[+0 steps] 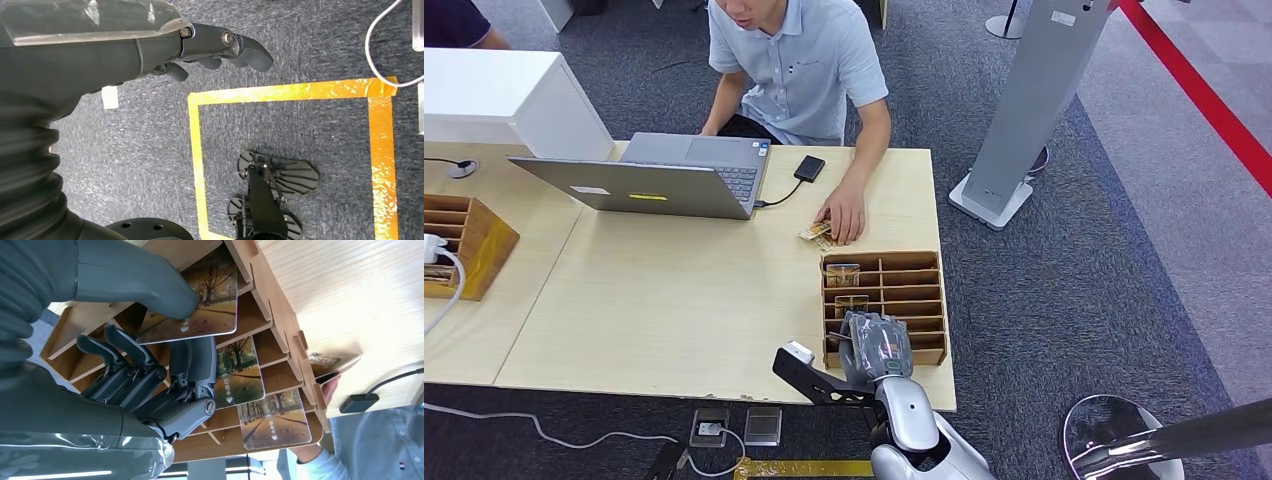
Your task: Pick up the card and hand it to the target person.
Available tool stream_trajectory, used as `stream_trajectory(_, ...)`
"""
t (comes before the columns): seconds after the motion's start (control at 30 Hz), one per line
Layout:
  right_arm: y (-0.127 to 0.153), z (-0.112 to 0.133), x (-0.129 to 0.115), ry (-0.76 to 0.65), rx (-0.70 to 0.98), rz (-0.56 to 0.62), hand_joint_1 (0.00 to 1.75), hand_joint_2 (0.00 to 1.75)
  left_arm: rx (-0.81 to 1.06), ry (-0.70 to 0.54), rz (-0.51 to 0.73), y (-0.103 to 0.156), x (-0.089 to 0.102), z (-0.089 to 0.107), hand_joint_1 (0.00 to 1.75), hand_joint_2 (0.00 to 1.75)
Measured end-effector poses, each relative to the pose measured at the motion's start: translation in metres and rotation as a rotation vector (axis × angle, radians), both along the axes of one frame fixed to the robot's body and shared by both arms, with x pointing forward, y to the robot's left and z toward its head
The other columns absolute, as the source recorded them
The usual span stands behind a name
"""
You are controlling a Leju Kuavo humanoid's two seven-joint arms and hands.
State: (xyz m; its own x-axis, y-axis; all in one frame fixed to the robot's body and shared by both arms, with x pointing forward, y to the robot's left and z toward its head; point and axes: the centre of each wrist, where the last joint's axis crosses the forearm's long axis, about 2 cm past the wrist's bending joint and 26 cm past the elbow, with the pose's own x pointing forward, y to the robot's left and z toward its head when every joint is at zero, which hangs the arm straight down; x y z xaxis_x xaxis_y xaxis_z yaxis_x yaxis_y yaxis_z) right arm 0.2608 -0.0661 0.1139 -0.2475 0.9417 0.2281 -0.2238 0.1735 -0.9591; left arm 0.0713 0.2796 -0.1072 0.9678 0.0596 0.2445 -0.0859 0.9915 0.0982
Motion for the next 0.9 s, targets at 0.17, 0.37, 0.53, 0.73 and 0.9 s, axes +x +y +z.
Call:
stream_trajectory(0.17,0.000,0.000,0.000,-0.005,0.006,0.000,1.75,1.75,0.006,0.001,0.008,0.000,0.000,0.000,0.00,1.75)
stream_trajectory(0.37,-0.001,0.008,0.000,-0.028,0.032,0.000,1.75,1.75,0.005,0.004,0.012,0.000,0.000,0.000,0.00,1.75)
stream_trajectory(0.53,-0.009,0.025,0.000,-0.079,0.075,-0.017,1.75,1.75,0.000,0.004,0.011,0.000,-0.001,0.000,0.00,1.75)
stream_trajectory(0.73,-0.030,0.048,0.000,-0.164,0.124,-0.063,1.75,1.75,-0.008,0.005,0.006,0.000,-0.001,0.000,0.00,1.75)
stream_trajectory(0.9,-0.044,0.064,0.000,-0.227,0.154,-0.085,1.75,1.75,-0.013,0.004,-0.003,0.000,-0.002,0.000,0.00,1.75)
